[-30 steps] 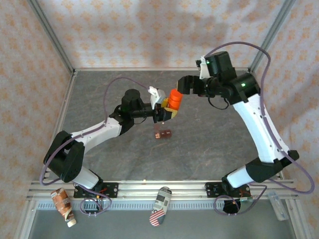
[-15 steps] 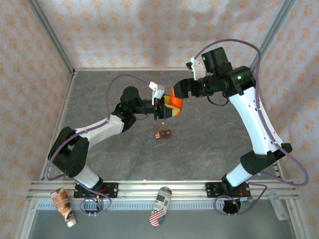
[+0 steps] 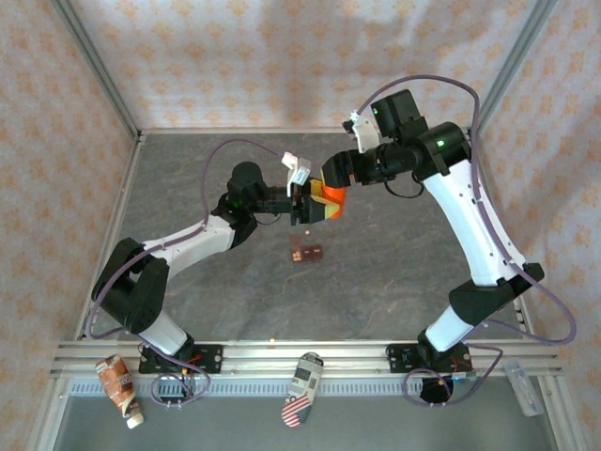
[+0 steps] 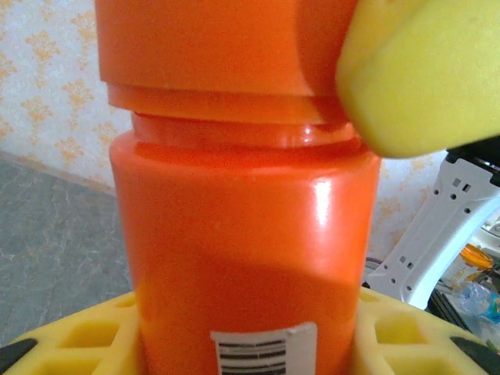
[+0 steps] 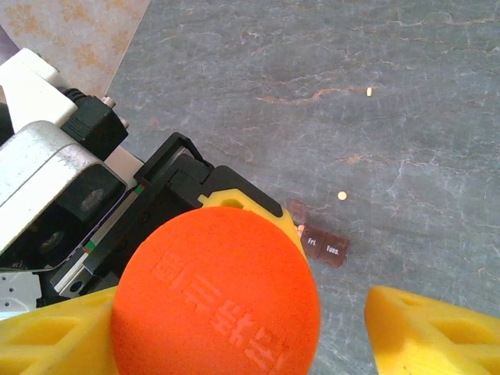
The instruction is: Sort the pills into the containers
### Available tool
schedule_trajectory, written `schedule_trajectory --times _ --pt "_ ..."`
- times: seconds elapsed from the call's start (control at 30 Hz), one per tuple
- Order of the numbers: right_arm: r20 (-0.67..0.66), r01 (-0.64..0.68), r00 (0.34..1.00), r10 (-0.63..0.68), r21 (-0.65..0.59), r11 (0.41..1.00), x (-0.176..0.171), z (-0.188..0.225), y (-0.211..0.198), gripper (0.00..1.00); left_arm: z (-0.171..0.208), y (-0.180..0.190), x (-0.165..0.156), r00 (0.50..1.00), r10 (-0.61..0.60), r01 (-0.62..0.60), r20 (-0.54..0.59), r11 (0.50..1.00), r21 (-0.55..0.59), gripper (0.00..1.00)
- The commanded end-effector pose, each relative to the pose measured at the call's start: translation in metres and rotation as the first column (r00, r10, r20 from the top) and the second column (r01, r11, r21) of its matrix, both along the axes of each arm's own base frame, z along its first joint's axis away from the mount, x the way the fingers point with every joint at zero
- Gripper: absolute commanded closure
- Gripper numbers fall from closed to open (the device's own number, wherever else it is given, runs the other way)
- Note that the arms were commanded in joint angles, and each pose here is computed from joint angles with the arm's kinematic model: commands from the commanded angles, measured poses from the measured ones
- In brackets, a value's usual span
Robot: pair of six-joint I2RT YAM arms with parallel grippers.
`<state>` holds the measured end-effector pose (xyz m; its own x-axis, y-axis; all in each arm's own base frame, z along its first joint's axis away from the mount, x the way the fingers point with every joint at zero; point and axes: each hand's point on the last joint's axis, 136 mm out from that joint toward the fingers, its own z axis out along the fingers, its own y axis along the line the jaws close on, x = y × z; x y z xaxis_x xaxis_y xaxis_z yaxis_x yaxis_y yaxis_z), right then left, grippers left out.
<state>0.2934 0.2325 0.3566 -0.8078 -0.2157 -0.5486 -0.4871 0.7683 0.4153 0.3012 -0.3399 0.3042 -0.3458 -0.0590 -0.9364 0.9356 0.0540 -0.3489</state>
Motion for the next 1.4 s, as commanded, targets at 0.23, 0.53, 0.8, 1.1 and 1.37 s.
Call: schedule_trajectory --times 0.23,0.53,0.8,1.1,1.37 --pt "0.072 0.011 0.997 -0.013 0.033 0.999 0.003 0.025 0.000 0.24 0.013 -0.003 -0.001 0.998 -0.036 0.037 0.048 0.999 -0.024 1.00" --pt "0.049 0.017 0.999 -0.018 0.020 1.000 0.003 0.016 0.000 0.27 0.014 -0.004 0.000 0.998 -0.035 0.037 0.049 0.999 -0.024 1.00" --pt "0.035 0.024 0.999 -0.024 0.006 1.000 0.006 0.009 0.000 0.40 0.016 -0.004 -0.001 0.998 -0.038 0.039 0.053 0.999 -0.021 1.00" --pt "0.023 0.021 1.000 -0.021 -0.007 1.000 0.007 0.006 0.000 0.55 0.015 -0.003 -0.003 0.997 -0.039 0.038 0.070 0.999 0.021 1.00" --pt "0.007 -0.004 1.000 0.005 -0.114 0.993 0.000 -0.010 -0.010 0.64 0.005 0.001 -0.008 0.995 -0.041 0.029 0.093 0.991 0.134 1.00"
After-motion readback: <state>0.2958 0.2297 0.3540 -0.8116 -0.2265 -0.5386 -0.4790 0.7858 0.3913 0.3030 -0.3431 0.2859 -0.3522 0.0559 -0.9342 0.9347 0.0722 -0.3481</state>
